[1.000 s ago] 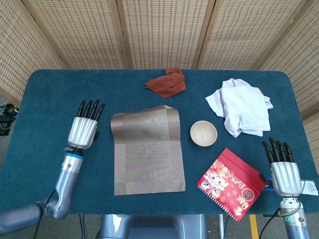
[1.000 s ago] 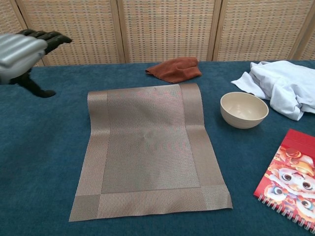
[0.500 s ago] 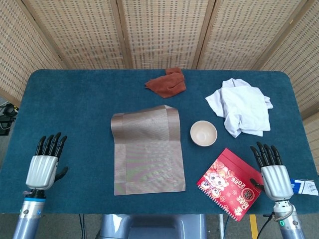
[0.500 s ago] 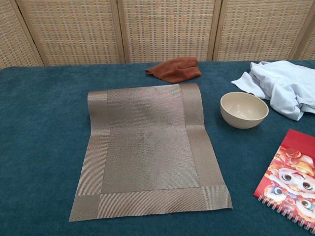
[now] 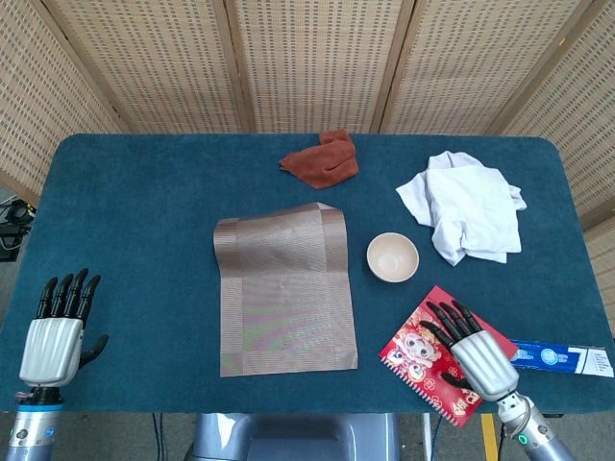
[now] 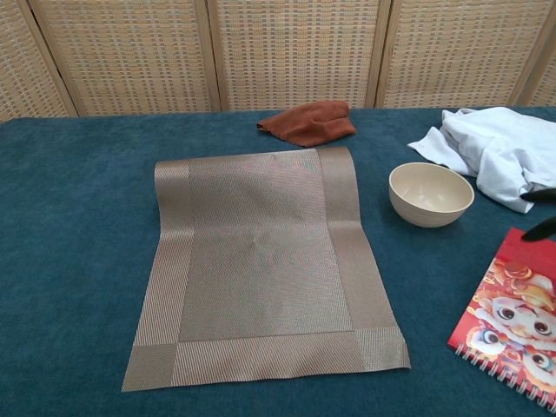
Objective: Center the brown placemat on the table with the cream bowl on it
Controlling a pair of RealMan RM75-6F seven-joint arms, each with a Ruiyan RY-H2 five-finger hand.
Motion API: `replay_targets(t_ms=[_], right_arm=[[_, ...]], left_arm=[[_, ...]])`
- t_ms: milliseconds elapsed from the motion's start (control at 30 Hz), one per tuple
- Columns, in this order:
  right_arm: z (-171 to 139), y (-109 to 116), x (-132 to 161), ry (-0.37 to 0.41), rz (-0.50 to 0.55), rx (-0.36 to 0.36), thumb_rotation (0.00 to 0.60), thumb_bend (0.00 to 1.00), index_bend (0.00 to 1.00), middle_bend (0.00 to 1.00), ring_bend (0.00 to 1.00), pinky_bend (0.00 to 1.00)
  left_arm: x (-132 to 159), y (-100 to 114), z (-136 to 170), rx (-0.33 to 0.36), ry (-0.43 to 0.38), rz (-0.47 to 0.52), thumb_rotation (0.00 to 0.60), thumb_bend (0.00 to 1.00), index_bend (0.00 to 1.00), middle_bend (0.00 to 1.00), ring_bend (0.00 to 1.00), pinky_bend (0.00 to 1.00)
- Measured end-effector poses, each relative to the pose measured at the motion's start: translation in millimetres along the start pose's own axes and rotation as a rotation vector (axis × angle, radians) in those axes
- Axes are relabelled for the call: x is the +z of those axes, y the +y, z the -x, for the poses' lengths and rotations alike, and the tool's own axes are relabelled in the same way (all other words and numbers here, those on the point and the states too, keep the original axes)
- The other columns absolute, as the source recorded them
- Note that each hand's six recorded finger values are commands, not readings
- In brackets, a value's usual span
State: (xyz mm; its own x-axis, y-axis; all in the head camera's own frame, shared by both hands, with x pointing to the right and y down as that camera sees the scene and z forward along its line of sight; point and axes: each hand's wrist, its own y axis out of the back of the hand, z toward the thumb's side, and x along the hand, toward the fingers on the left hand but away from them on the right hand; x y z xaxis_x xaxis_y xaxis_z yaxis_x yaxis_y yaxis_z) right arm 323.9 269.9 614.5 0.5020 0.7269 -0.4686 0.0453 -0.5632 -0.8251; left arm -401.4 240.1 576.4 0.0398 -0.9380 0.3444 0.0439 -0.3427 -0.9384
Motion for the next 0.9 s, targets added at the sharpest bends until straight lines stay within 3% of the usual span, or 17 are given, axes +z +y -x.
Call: replay_targets(t_ms=[233, 433, 600, 900], right_arm=[[11, -25, 39, 0.103, 0.076, 0.047, 0.6, 0.17, 0.29, 0.0, 0.0, 0.0], [26, -45, 72, 0.161, 0.126, 0.038, 0.6, 0.21, 0.33, 0.02, 0.0, 0.0], [41, -55, 87, 0.176, 0.133, 0.01, 0.6, 0.23, 0.35, 0.02, 0.0, 0.0], [60, -66, 89, 0.158, 0.137, -0.012, 0.6, 0.28, 0.38, 0.05, 0.0, 0.0]], left_arm=[[-4, 1, -1, 0.01, 0.006, 0.005, 0.6, 0.2, 0.0, 0.0, 0.0, 0.0], [-7, 4, -2, 0.021, 0.013, 0.019, 0.6, 0.2, 0.0, 0.0, 0.0, 0.0], [-7, 3, -2, 0.016, 0.014, 0.021, 0.6, 0.2, 0.0, 0.0, 0.0, 0.0], [-6, 0, -3, 0.006, 0.011, 0.017, 0.6, 0.2, 0.0, 0.0, 0.0, 0.0]])
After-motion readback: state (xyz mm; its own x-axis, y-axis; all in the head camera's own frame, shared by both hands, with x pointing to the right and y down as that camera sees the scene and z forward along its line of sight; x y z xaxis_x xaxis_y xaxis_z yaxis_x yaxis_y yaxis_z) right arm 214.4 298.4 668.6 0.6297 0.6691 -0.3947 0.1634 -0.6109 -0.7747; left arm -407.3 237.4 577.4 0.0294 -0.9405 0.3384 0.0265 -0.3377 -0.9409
